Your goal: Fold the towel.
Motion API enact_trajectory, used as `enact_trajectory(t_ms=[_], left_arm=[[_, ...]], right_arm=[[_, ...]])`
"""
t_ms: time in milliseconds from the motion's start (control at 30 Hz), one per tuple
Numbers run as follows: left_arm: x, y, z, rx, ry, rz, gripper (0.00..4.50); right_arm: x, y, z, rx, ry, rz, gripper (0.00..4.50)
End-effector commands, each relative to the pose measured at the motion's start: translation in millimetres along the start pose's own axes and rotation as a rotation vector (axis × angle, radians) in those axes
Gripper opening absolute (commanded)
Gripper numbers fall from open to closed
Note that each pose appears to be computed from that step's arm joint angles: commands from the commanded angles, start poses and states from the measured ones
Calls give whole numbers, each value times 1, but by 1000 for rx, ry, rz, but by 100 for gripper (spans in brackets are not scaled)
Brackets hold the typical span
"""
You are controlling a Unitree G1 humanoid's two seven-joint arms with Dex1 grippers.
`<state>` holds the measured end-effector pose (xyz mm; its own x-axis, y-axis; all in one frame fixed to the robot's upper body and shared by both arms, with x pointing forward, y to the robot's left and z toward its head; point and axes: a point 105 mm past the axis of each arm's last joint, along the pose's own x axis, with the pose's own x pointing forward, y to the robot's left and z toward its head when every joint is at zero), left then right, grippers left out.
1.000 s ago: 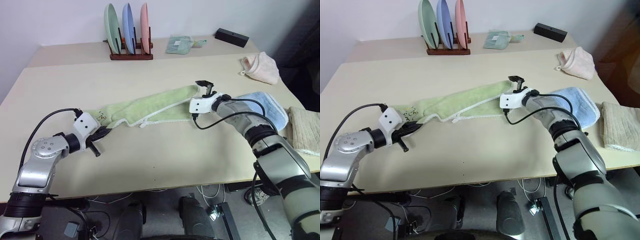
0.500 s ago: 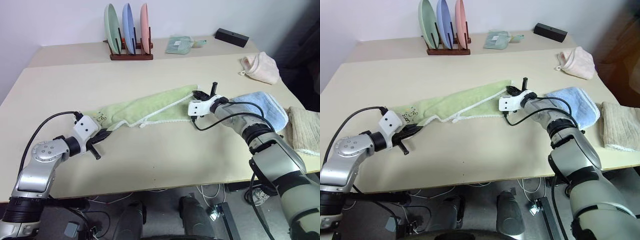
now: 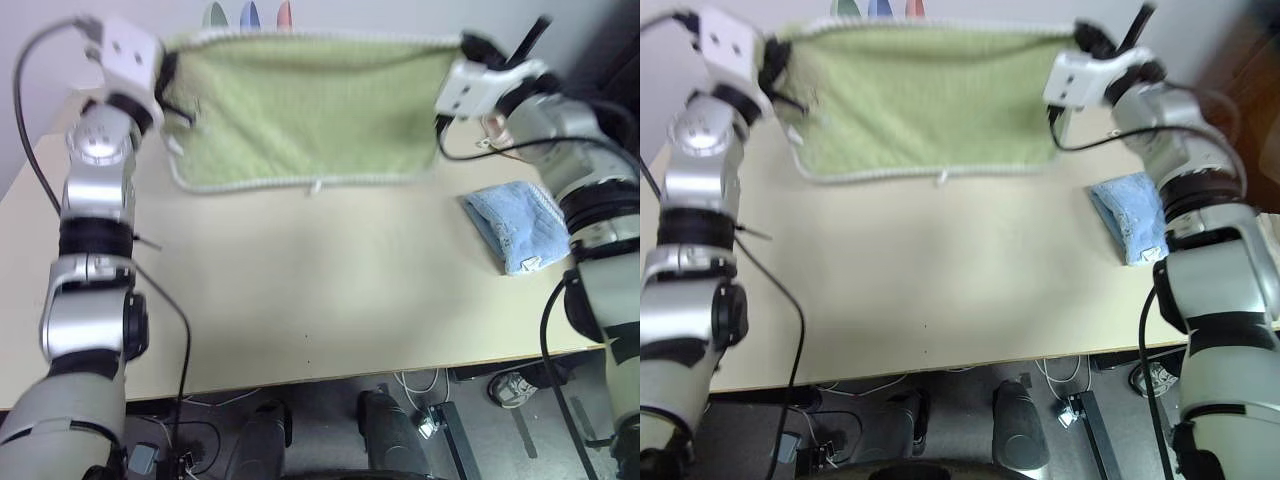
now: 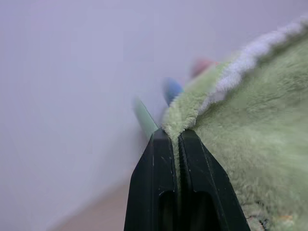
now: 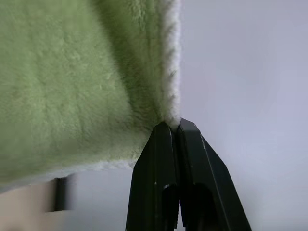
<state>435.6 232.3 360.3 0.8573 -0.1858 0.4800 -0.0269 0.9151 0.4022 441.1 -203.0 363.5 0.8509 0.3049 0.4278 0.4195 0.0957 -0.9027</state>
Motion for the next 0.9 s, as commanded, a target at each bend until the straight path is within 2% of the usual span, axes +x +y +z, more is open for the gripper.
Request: enact_trajectory(t_ms=[33, 133, 200, 267, 367, 500, 633, 700, 800, 900], left_arm=[[-4, 26, 9, -72, -51, 48, 0], [-23, 11, -19, -31, 17, -102, 0], [-47, -1, -47, -30, 106, -207, 0], [-75, -15, -64, -31, 160, -323, 0], [-122, -36, -81, -58, 263, -471, 0], [-172, -51, -82, -147, 370, -598, 0], [-214, -60, -79, -227, 500, -713, 0], [-234, -64, -81, -232, 571, -768, 0], [-253, -63, -91, -224, 655, -795, 0], [-249, -59, -103, -187, 668, -750, 0]], right_arm=[[-4, -35, -4, 28, -10, -86, 4], [-18, -22, 7, 109, -84, 5, 4], [-37, 0, 18, 176, -138, 120, 4], [-60, 23, 29, 225, -167, 244, 4], [-101, 60, 43, 313, -180, 449, 4], [-167, 99, 55, 464, -140, 770, 4], [-219, 108, 56, 582, -52, 1002, 4], [-235, 107, 56, 615, -22, 1079, 4], [-240, 102, 58, 657, -4, 1103, 4], [-227, 99, 54, 621, -6, 1053, 4]])
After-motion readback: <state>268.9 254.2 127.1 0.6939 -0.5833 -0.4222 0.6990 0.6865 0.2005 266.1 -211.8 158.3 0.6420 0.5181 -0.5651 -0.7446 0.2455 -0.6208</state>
